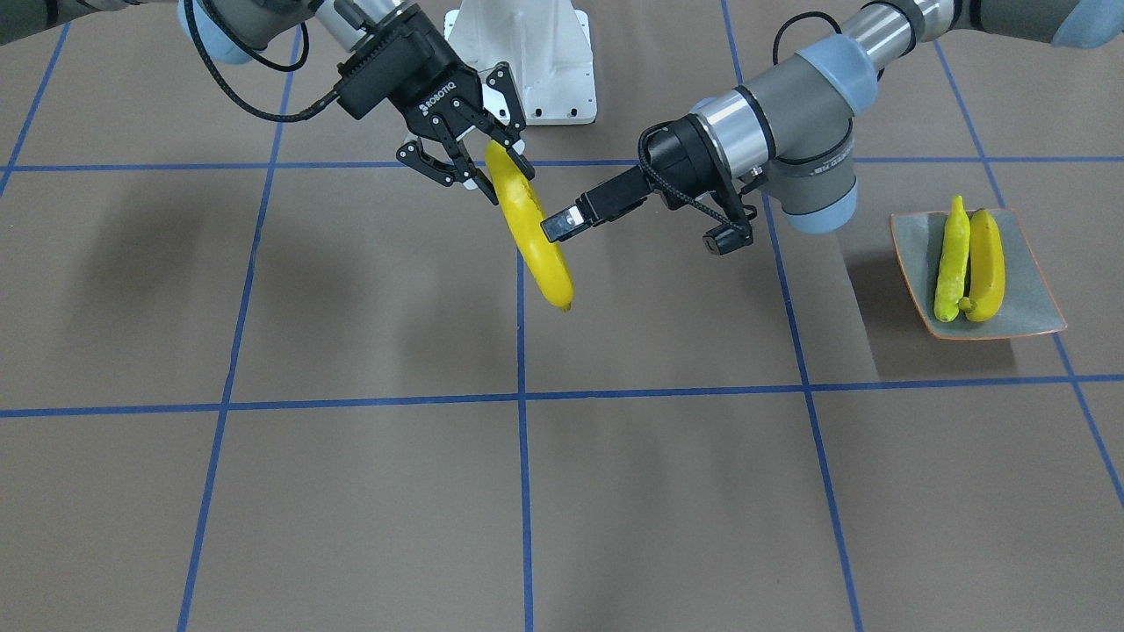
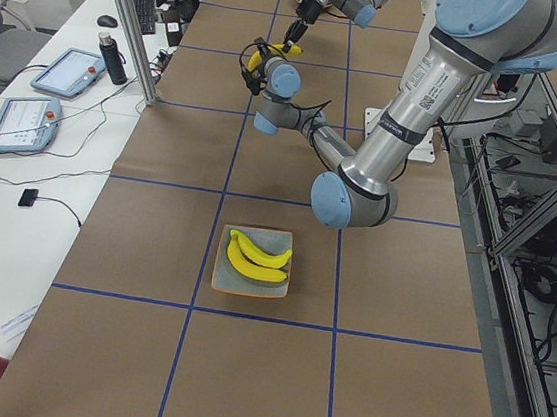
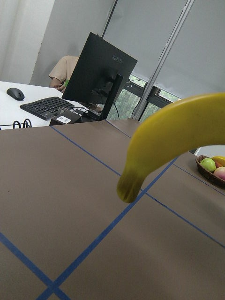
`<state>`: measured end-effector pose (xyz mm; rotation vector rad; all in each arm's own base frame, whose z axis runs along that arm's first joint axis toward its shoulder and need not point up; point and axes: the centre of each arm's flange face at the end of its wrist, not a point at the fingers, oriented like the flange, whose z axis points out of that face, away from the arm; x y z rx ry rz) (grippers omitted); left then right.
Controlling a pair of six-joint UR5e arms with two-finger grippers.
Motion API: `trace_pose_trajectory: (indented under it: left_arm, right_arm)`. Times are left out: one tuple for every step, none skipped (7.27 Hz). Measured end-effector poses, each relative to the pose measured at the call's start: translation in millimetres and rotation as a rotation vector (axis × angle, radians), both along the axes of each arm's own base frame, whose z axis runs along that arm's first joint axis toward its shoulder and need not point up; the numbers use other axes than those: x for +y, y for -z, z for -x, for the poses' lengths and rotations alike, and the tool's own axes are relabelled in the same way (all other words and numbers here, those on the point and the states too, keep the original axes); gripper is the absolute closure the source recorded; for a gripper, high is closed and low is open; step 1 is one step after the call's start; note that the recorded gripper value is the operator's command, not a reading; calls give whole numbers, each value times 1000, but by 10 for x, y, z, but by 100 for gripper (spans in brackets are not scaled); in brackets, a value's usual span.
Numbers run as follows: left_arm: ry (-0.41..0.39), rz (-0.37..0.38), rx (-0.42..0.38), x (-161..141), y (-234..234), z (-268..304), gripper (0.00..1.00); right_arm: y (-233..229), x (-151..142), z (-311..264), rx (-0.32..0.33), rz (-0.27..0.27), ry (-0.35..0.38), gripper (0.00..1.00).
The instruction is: Transfer all bananas from basket to plate
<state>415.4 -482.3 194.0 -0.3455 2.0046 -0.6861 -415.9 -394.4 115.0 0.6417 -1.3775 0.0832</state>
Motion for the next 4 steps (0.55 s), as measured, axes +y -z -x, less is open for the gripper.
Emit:
trace_pose_trajectory:
  left_arm:
    - [-1, 0, 0, 6, -1, -7, 16]
    - [-2, -1, -1, 15, -10, -16, 35]
    - [-3, -2, -2, 23, -15, -22, 47]
    - [-2, -3, -2, 25, -17, -23, 66]
  right_arm:
    - [9, 29, 30, 0, -3, -3, 100]
    - [28, 51, 28, -2, -10, -4, 100]
    - [51, 67, 11, -5, -19, -4, 100]
    - [63, 75, -1, -6, -25, -5, 100]
